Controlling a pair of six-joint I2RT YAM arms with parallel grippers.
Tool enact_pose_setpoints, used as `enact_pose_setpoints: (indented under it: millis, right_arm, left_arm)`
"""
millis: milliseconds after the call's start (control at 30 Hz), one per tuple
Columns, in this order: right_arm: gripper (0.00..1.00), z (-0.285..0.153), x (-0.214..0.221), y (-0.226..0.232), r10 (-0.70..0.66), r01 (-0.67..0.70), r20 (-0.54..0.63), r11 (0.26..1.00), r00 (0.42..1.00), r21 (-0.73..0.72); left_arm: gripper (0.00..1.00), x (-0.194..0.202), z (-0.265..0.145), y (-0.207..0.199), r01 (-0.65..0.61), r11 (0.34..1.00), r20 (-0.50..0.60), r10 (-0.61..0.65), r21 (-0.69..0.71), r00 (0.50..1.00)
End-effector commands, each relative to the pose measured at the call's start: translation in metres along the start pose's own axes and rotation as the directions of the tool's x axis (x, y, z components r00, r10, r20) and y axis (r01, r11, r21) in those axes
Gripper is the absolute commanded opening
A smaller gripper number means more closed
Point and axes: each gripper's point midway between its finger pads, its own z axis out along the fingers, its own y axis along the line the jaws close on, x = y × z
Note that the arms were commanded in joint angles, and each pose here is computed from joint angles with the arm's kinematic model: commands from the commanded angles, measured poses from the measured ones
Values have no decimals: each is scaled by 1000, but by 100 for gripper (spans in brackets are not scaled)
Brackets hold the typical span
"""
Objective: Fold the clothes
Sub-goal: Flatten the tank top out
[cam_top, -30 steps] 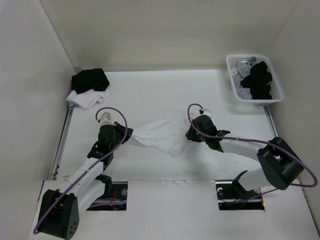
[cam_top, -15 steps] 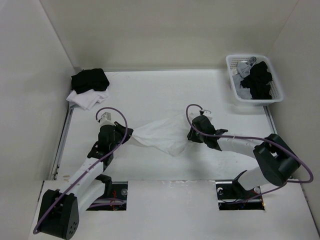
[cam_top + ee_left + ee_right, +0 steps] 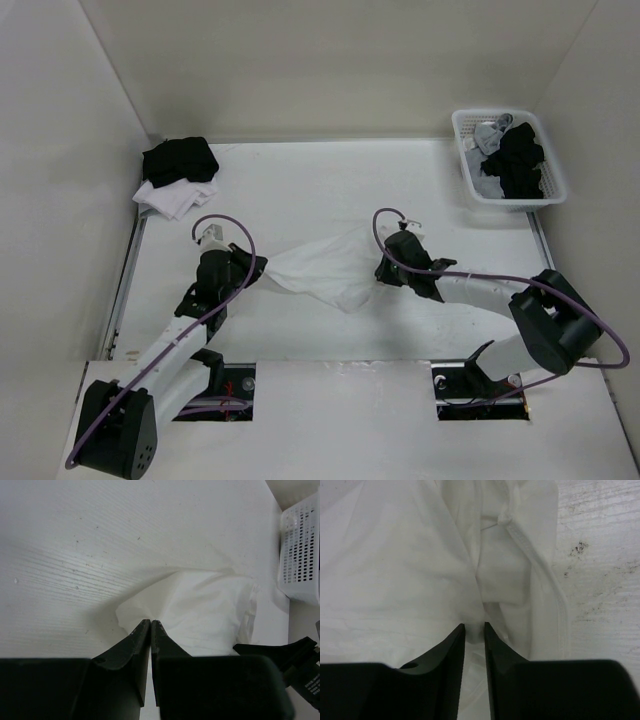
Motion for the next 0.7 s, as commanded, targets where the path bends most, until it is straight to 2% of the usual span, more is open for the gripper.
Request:
enact_pose_setpoints:
  millis: [0, 100, 200, 267, 400, 433, 533, 567, 667]
  right_arm:
    - [21, -4, -9, 15, 15, -14, 20, 999, 1000, -44]
    - [8, -17, -22, 24, 28, -23, 64, 997, 998, -78]
    - [6, -40, -45, 32, 58, -41, 139, 992, 989, -121]
    - [6, -73, -72, 38, 89, -54, 224, 986, 971, -156]
    - [6, -139, -97, 50, 118, -40, 321, 970, 940, -238]
    - [5, -174, -106, 56, 129, -24, 361, 959, 924, -282]
    - [5, -218, -120, 64, 139, 3, 416, 947, 898, -322]
    - [4, -251, -133, 68, 137, 30, 471, 943, 871, -331]
    - [4, -294, -155, 73, 140, 66, 544, 937, 827, -342]
  left_arm:
    - [4, -12, -3, -20, 2, 997, 41, -5, 74, 999]
    - [4, -17, -4, -26, 5, 996, 52, -10, 88, 999]
    - [4, -31, -7, -42, 18, 992, 83, -29, 126, 996]
    - [4, -47, -18, -67, 42, 981, 117, -65, 192, 991]
    - [4, -77, -53, -109, 35, 954, 190, -95, 297, 977]
    - [4, -93, -75, -127, 21, 942, 228, -103, 335, 968]
    - [4, -114, -103, -148, -5, 924, 284, -112, 381, 952]
    - [4, -127, -117, -159, -25, 916, 323, -116, 401, 939]
    - [4, -148, -139, -174, -57, 905, 390, -124, 422, 912]
